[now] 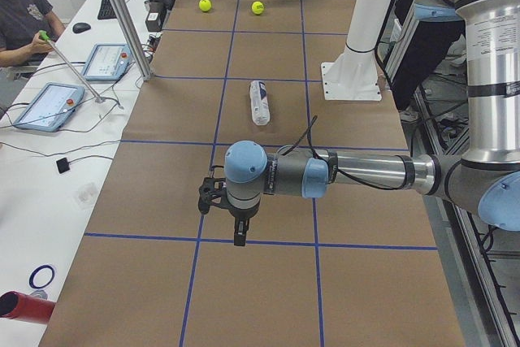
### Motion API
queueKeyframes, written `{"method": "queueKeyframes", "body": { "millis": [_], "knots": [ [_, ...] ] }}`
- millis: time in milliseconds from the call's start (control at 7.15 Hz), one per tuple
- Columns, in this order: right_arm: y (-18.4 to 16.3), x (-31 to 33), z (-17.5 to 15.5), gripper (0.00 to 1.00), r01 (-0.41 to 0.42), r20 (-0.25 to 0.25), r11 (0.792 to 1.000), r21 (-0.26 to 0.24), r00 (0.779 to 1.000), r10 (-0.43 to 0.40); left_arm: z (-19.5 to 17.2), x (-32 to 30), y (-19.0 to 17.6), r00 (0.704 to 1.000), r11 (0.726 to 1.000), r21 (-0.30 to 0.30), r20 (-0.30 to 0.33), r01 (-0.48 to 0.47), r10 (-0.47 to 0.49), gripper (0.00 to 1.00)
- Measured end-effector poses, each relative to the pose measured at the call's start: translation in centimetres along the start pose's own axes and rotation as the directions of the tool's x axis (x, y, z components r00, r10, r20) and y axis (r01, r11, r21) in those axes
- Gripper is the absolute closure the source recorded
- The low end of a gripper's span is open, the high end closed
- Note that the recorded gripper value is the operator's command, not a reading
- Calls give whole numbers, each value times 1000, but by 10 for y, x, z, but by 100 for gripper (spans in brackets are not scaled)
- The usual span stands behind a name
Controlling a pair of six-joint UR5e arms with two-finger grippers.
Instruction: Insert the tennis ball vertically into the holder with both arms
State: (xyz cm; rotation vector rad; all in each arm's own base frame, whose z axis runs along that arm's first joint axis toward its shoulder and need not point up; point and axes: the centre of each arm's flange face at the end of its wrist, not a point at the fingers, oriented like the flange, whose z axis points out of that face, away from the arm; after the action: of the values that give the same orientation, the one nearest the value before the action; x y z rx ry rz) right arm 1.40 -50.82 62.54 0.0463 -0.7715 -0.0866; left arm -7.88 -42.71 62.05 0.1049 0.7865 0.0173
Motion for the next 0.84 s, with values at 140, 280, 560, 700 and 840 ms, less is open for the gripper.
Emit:
{"method": "queueKeyframes", "body": {
  "millis": [140,280,560,700,840],
  "knots": [
    [0,0,0,1,-1,2,1000,-1,1000,1,1,-1,0,1000,1000,2,1,-2,2,1],
    [0,0,1,1,-1,3,1000,-2,1000,1,3,-3,0,1000,1000,3,2,-1,1,1],
    [0,-1,1,1,1,3,1000,-2,1000,-1,6,-5,0,1000,1000,4,2,-2,2,1],
    [-1,-2,1,1,4,2,1000,-2,1000,-4,4,-2,-1,1000,1000,12,-4,-10,10,1],
    [-2,-3,2,1,7,1,1000,-3,1000,-7,4,2,-1,1000,1000,18,-21,-18,19,1]
  ]
}}
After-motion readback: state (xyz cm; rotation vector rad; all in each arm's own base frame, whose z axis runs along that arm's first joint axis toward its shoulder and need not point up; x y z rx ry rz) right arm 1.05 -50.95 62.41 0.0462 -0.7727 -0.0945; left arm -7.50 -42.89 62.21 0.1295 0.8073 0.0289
